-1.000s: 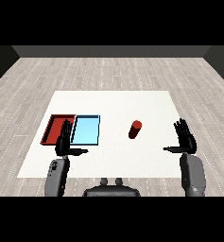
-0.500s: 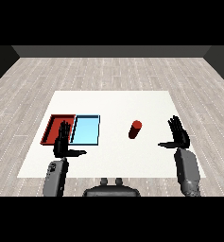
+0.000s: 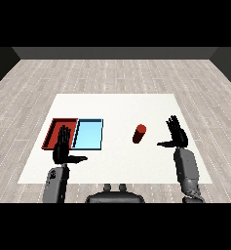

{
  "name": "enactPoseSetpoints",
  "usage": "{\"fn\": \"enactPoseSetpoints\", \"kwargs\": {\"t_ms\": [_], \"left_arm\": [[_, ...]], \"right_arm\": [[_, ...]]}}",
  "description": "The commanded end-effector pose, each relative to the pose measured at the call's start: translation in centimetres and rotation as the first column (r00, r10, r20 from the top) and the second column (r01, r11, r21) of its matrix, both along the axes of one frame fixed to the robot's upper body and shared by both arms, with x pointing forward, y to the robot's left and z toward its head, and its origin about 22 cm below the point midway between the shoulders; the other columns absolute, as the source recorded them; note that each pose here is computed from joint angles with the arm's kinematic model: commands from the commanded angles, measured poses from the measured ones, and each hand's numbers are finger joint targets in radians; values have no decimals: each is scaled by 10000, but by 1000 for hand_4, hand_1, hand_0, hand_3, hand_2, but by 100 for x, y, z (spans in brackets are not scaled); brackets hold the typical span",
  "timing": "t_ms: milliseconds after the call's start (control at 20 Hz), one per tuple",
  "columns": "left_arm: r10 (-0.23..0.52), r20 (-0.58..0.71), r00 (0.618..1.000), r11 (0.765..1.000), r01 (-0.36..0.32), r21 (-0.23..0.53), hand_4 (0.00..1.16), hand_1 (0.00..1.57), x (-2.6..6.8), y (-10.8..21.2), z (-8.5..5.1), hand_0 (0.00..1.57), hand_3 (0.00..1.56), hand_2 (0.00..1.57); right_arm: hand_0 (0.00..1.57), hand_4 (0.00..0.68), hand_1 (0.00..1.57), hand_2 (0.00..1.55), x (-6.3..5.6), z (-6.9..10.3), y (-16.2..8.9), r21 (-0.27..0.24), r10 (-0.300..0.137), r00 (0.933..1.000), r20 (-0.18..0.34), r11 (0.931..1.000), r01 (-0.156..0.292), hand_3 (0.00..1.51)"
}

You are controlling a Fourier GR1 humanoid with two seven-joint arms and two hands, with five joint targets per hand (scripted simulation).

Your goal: Pick the red can and put it in the red box

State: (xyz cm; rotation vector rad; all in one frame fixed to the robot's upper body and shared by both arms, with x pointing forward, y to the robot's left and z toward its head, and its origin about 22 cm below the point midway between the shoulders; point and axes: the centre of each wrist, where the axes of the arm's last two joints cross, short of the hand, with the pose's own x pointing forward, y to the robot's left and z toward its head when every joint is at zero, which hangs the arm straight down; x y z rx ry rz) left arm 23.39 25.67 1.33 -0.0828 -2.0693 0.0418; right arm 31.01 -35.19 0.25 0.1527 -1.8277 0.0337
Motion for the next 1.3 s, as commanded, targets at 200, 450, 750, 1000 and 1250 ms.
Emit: {"fn": "enactPoseSetpoints", "kwargs": {"t_ms": [200, 450, 750, 1000, 1250], "left_arm": [[227, 3, 9997, 9996, -227, 189, 0, 0, -38, -76, 10, 0, 0, 0], [313, 19, 9995, 9995, -313, 106, 0, 0, -102, -71, -54, 0, 0, 0], [128, 120, 9998, 9998, -130, 137, 0, 0, 26, -91, -82, 0, 0, 0], [9, 134, 9999, 10000, -9, -17, 0, 0, 53, -104, 73, 0, 0, 0], [111, -108, 9999, 9999, -111, -60, 0, 0, 43, 135, -221, 0, 0, 0]], "right_arm": [[0, 0, 0, 0, 84, -161, 331, 1019, 321, 9970, -711, 9945, -248, 0], [0, 0, 0, 0, 196, -323, 485, 871, 562, 9940, -944, 9950, -480, 0], [0, 0, 0, 0, 139, -340, 569, 1397, 386, 9953, -887, 9899, -259, 0], [0, 0, 0, 0, 106, -639, 551, 1656, 714, 9907, -1158, 9848, -516, 0], [0, 0, 0, 0, 261, -584, 800, 1740, 973, 9867, -1304, 9820, -739, 0]]}}
